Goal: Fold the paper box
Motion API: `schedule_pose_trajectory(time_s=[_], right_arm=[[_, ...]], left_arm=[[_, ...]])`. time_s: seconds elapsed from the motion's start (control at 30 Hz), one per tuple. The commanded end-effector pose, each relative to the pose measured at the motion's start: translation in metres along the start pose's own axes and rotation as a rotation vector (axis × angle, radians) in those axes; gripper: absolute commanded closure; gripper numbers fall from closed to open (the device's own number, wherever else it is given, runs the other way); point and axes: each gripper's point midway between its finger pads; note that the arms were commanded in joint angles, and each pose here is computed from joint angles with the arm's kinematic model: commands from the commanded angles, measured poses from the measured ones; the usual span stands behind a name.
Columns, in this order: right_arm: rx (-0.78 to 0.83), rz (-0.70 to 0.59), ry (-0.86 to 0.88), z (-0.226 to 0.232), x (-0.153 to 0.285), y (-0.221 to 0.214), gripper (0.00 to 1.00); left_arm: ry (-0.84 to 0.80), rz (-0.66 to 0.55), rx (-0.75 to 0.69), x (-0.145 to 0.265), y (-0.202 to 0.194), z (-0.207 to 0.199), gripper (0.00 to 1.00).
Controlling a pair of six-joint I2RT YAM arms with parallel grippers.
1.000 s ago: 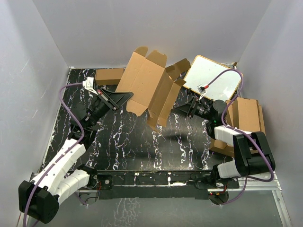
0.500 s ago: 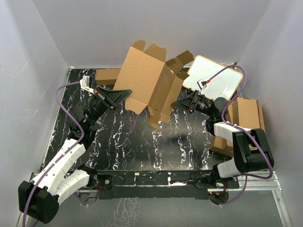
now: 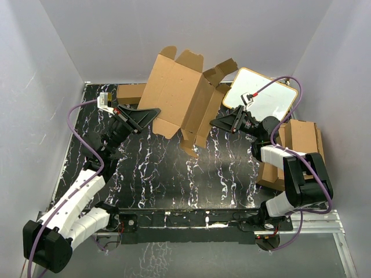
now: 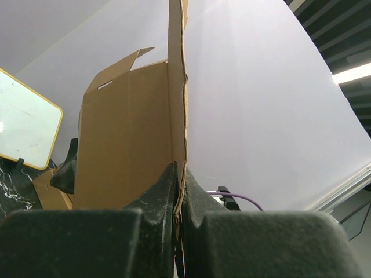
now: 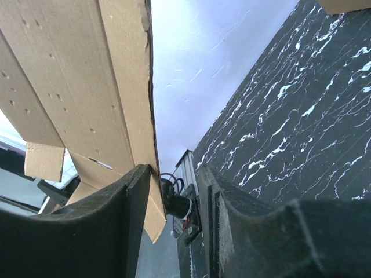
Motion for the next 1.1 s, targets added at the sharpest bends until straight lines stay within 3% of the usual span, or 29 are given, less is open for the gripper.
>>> schedule_pose_trajectory(time_s=[0.0,0.23,0.37,0.53,0.8,1.07], right_arm=[[0.204,-0.024,0.156,0.045,-0.004,0.015,0.58],[0.265,-0.03,0.156,0.053,0.0,0.012,0.82],[0.318,-0.027,0.129,0.059,0.003,0.009,0.9],[0.354,0.013,0.084,0.052,0.007,0.005,0.92],[0.354,0.056,-0.115,-0.004,0.007,0.006,0.92],[0.374,0.041,-0.341,-0.055,0.015,0.018,0.92]], left_arm=[[-0.074,-0.024,-0.015,0.002,0.007,-0.019,1.0],[-0.029,-0.023,-0.022,0.005,0.001,-0.001,1.0],[0.03,-0.018,-0.048,0.009,-0.005,0.019,1.0],[0.132,0.003,-0.075,0.016,-0.015,0.052,1.0],[0.19,0.003,-0.012,0.031,-0.034,0.092,1.0],[0.394,0.065,-0.123,0.048,-0.047,0.143,1.0]])
Point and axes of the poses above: each gripper's point midway between its finger pads, its own x axis back along the fingers, its own z axis along the line the jaws close on, y = z × x, and after that the axes turned 5 degrees about -x, right-handed
